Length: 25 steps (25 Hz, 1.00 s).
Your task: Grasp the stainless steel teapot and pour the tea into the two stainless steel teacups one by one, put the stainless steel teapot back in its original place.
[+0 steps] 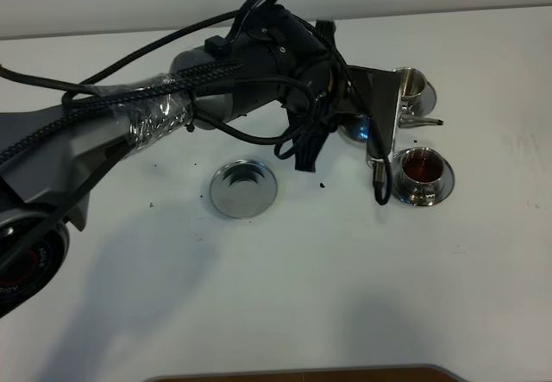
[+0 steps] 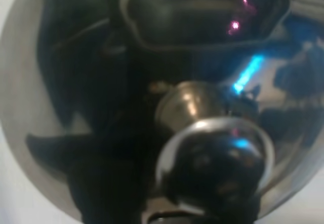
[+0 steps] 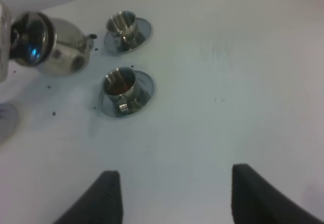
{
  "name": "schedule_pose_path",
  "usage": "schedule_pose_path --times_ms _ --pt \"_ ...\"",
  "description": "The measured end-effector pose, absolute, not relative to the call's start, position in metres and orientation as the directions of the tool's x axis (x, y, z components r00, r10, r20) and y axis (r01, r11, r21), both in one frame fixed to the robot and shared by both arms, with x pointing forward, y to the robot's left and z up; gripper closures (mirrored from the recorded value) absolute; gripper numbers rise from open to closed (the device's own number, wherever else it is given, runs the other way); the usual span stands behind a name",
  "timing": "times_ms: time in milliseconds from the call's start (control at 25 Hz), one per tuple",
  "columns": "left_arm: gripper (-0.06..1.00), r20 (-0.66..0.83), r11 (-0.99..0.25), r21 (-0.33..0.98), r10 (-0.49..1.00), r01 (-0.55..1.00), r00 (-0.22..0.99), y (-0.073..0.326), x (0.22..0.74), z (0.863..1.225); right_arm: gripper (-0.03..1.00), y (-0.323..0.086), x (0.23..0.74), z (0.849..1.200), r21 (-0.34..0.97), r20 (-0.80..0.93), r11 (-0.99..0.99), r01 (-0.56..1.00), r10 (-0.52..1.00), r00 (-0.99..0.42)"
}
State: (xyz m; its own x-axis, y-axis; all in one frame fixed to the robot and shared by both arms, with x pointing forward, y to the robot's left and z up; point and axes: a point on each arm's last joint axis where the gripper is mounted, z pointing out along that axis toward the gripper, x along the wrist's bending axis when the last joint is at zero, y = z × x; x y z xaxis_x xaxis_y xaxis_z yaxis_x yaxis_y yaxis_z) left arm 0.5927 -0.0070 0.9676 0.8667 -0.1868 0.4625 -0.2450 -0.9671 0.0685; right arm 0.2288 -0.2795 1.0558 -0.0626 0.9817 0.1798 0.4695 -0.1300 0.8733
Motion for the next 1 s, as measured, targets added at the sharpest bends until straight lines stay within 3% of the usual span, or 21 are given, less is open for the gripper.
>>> schedule_pose_path --times_ms 200,480,1000 --pt "0.7 0.268 -0.986 0.101 -0.104 -0.135 0.958 -0.003 0.576 0.961 0.49 -0.279 0.229 1.056 0.873 0.18 -0.13 0.469 0.982 -0.063" --pt "0.7 0.113 -0.998 0.058 -0.014 -0.021 0.994 0.004 0.565 0.956 0.49 -0.279 0.229 1.056 0.873 0.18 -0.13 0.469 0.982 -0.063" --pt "0.7 0.018 -0.998 0.001 0.068 0.068 0.998 0.01 0.562 0.954 0.49 -0.279 0.229 1.056 0.873 0.18 -0.13 0.469 0.982 -0.063"
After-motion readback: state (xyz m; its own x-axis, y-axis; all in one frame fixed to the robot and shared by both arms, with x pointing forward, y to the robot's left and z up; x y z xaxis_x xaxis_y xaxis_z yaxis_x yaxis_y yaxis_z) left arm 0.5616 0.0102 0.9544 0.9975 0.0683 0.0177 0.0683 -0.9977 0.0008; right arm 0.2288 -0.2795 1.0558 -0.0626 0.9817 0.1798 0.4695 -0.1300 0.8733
